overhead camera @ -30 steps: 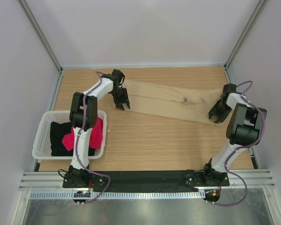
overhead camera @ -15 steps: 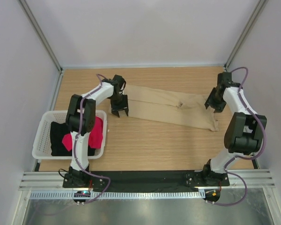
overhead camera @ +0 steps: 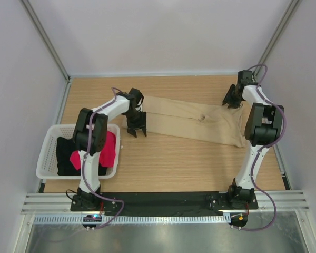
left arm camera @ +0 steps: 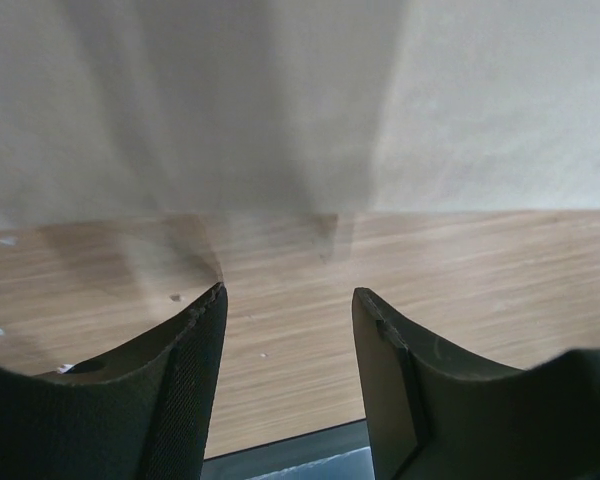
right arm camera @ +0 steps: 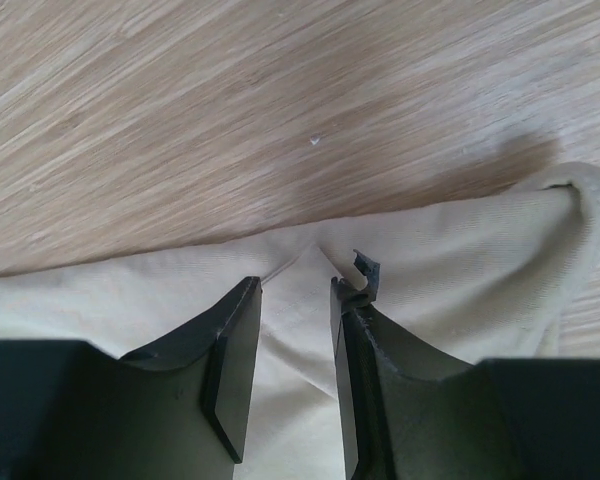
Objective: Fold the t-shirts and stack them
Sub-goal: Fold the tshirt
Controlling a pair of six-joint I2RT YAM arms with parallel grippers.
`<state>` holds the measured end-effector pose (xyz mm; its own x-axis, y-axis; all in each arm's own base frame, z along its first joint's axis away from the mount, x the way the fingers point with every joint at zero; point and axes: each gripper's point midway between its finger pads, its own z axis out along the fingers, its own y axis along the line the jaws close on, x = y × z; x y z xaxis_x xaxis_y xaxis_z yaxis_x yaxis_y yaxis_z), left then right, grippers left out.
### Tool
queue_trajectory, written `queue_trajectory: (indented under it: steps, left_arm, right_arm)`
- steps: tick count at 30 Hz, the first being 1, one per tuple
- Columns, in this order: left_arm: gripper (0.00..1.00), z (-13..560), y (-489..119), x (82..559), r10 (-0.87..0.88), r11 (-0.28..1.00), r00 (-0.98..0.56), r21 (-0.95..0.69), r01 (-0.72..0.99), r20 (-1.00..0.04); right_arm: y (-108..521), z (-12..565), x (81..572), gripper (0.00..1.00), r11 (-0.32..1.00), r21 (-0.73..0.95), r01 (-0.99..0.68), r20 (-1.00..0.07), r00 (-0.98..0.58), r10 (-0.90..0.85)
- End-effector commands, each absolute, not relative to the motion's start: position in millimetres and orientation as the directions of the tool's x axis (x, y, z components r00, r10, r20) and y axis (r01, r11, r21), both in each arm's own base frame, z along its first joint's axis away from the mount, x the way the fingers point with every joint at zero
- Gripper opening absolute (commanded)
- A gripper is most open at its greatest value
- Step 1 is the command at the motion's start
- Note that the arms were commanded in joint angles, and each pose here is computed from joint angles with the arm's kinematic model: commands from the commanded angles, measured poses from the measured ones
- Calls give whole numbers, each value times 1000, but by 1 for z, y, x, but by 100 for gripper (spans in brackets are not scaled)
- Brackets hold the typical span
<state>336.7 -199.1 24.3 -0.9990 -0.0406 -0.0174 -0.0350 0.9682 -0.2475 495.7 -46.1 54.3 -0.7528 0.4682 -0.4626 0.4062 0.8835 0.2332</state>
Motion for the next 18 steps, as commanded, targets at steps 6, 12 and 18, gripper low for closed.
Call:
queue_trajectory:
  steps: [6, 12, 18]
  left_arm:
    - [54, 62, -220, 332, 14, 938, -995, -343, 49, -103]
    - [54, 60, -220, 330, 20, 938, -995, -343, 51, -94]
    - [54, 60, -220, 332, 21, 939, -996, -340, 51, -91]
  right_arm:
    - [-47, 74, 520, 41, 926, 214, 312, -549, -745, 378]
    - [-51, 57, 513, 41, 938, 171, 301, -531, -774, 345]
    - [-46, 38, 509, 36, 943, 175, 284, -498, -800, 334]
